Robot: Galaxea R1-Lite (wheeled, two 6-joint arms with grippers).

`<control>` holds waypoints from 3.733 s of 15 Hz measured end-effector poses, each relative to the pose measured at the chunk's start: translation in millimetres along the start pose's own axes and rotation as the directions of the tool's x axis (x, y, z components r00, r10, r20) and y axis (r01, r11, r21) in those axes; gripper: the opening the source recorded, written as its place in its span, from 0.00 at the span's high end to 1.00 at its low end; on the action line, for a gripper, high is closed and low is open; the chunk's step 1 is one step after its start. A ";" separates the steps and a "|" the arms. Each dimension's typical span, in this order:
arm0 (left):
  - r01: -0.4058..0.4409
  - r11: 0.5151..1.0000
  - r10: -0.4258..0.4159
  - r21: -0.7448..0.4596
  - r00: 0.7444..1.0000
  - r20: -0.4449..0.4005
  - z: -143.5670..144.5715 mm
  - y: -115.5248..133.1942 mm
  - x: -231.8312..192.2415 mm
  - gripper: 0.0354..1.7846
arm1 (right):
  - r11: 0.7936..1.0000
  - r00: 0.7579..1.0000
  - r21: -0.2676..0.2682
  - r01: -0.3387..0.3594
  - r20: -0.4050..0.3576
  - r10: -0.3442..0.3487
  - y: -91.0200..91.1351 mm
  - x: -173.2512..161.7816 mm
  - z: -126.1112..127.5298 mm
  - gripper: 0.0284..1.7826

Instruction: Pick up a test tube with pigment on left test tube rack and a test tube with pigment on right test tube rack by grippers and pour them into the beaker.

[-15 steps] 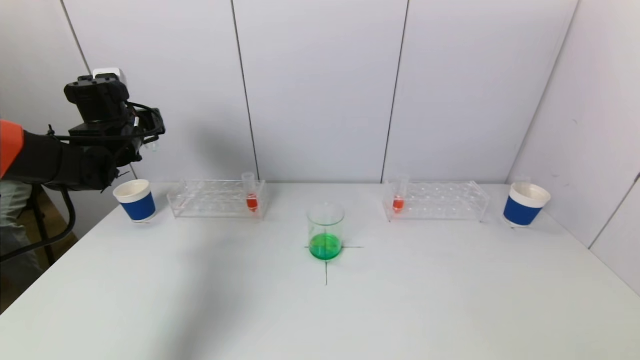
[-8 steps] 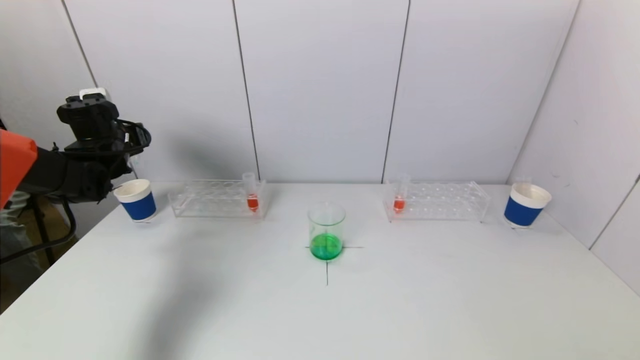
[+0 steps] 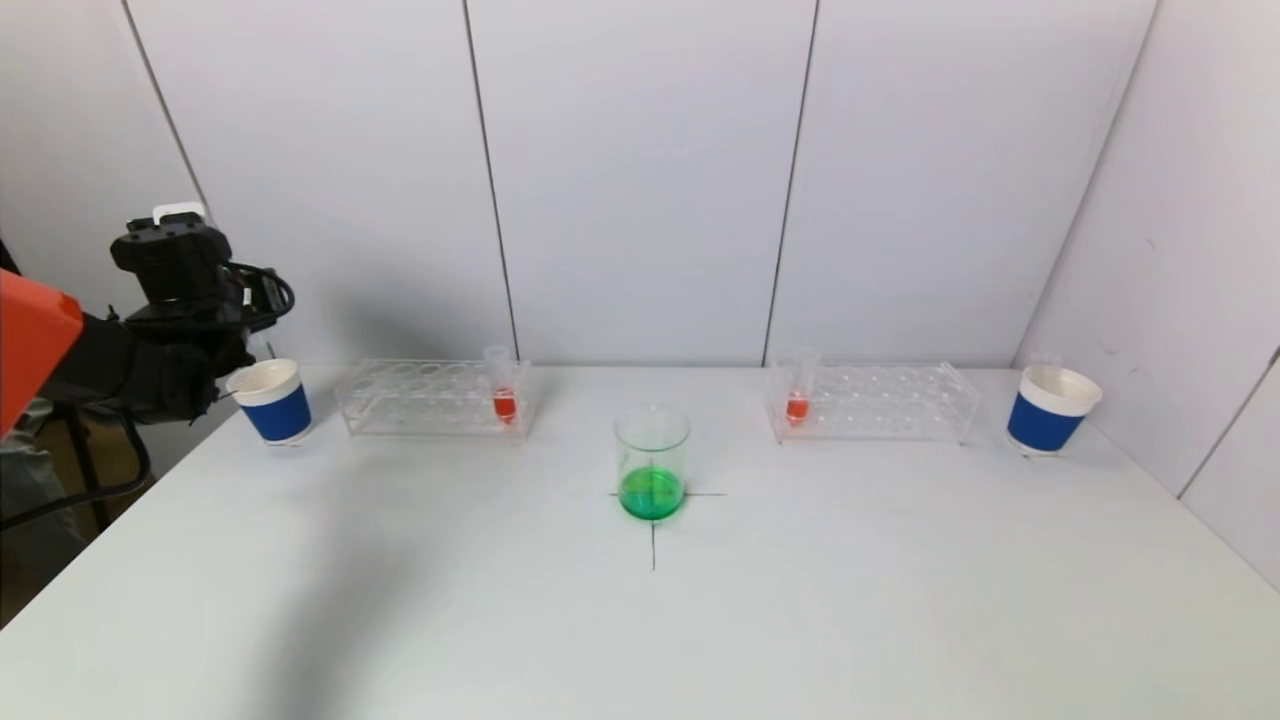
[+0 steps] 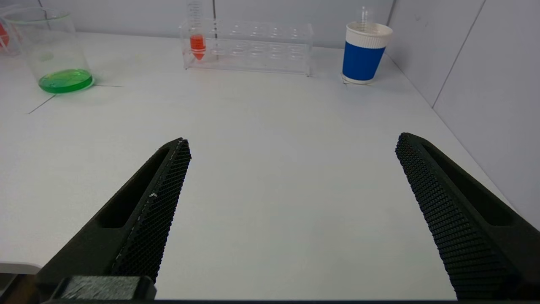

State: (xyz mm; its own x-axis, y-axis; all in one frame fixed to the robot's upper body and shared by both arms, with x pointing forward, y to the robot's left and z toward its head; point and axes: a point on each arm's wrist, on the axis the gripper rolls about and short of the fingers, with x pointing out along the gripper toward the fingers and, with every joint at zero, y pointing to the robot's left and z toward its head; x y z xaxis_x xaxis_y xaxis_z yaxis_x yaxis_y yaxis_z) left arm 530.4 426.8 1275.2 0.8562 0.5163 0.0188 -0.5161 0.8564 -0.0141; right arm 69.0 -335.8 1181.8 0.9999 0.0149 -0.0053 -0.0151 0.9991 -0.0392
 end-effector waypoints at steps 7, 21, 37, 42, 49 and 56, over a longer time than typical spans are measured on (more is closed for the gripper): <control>0.001 1.000 0.001 0.027 0.998 -0.062 -18.3 3.0 -5.1 0.78 | 1.000 1.000 0.000 0.000 0.000 0.000 0.0 0.0 0.0 0.01; 0.014 0.999 -0.010 0.039 0.994 -0.105 -48.4 2.1 -10.9 0.78 | 1.000 1.000 0.000 0.000 0.000 0.000 0.0 0.0 0.0 0.01; 0.015 0.999 -0.009 0.042 0.992 -0.124 -59.5 1.1 -9.8 0.78 | 1.000 1.000 0.000 0.000 0.000 0.000 0.0 0.0 0.0 0.01; 0.014 0.999 -0.010 0.038 0.995 -0.104 -58.6 1.1 -9.7 0.63 | 1.000 1.000 0.000 0.000 0.000 0.000 0.0 0.0 0.0 0.01; 0.017 0.999 -0.013 0.042 0.994 -0.108 -61.4 0.7 -10.4 0.08 | 1.000 1.000 0.000 0.000 0.000 0.000 0.0 0.0 0.0 0.01; 0.026 0.999 -0.022 0.040 0.995 -0.094 -54.7 -1.8 -12.6 0.01 | 1.000 1.000 0.000 0.000 0.000 0.000 0.0 0.0 0.0 0.01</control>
State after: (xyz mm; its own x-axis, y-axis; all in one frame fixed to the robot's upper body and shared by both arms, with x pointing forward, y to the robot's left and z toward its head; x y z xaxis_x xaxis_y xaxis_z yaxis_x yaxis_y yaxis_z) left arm 521.8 418.6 1220.3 0.8657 0.4949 -0.0749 -0.4944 0.8688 0.0261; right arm 69.0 -335.8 1181.8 0.9999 0.0145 -0.0053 -0.0147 0.9991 -0.0392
